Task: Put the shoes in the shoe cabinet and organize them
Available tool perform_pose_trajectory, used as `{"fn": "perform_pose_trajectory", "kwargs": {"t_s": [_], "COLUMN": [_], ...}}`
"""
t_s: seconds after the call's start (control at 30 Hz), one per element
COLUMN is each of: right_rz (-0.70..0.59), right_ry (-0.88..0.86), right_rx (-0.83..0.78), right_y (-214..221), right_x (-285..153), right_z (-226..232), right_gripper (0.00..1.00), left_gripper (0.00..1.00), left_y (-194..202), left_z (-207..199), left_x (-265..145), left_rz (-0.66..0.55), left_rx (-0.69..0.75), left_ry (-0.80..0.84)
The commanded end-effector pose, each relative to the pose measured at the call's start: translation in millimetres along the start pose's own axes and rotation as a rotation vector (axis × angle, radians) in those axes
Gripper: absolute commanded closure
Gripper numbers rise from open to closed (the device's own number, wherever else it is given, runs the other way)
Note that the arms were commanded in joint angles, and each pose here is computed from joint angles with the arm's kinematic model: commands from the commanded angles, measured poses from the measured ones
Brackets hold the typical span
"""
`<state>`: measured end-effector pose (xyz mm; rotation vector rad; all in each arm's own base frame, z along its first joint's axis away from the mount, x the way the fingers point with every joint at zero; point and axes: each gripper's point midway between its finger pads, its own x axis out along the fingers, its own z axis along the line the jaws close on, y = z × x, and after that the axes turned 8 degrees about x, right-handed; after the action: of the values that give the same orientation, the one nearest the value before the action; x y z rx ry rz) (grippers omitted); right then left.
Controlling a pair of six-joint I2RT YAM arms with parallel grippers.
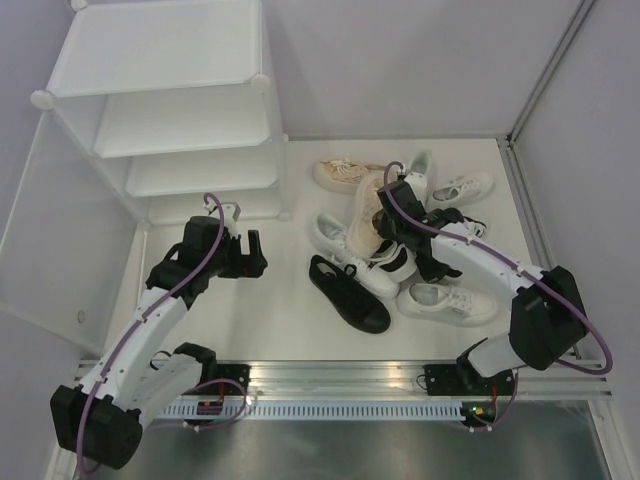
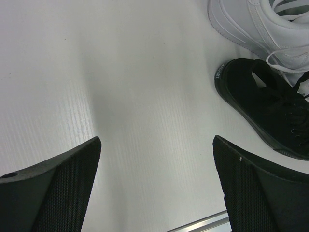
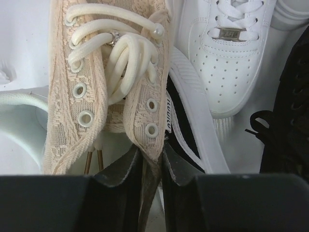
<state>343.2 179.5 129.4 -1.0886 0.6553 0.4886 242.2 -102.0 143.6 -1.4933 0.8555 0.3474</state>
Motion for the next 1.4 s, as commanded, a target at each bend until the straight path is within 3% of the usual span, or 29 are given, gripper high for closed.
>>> {"fn": "perform_pose_trajectory", "kwargs": {"t_s": [0.0, 0.17, 0.3, 0.53, 0.8, 0.97, 1.27, 1.37], "right_rz": [0.064, -0.006, -0.035, -0.049, 0.023, 0.109, 0.129, 0.158], "right_ry": [0.009, -0.005, -0.014, -0.195, -0.259, -0.159, 0.046, 0.084], "right_rx": [-0.089, -0.099, -0.096, -0.12, -0.156, -0.064, 0.0, -0.011], "right_y": [15.0, -12.9, -35.0, -46.2, -21.6, 7.9, 17.7, 26.2], "right_x": [-11.3, -23.5, -29.0, -58.2, -62.8, -42.7, -7.2, 3.1], "right_z": [-15.0, -16.6, -24.3, 5.9, 21.9, 4.2, -16.8, -21.3], "right_gripper": [0.88, 1.0, 0.99, 0.99, 1.0, 1.0, 0.68, 0.68], "left_gripper": [0.0, 0.0, 0.0, 0.0, 0.0, 0.0, 0.0, 0.0], "left_y": [-8.3, -7.3, -6.5, -5.0, -4.5, -5.0, -4.0, -2.4], "left_z": [0.2, 2.1, 3.1, 5.8, 7.0, 8.1, 8.9, 9.0], "left_x": [1.5, 3.1, 4.3, 6.4, 7.3, 6.4, 8.2, 8.6], "left_rz": [-0.036, -0.027, -0.022, -0.013, -0.006, -0.01, 0.0, 0.006], "left_rx": [0.0, 0.001, 0.001, -0.002, -0.004, -0.007, -0.011, -0.011], "left_ry": [-0.005, -0.015, -0.021, -0.035, -0.042, -0.05, -0.054, -0.055]}}
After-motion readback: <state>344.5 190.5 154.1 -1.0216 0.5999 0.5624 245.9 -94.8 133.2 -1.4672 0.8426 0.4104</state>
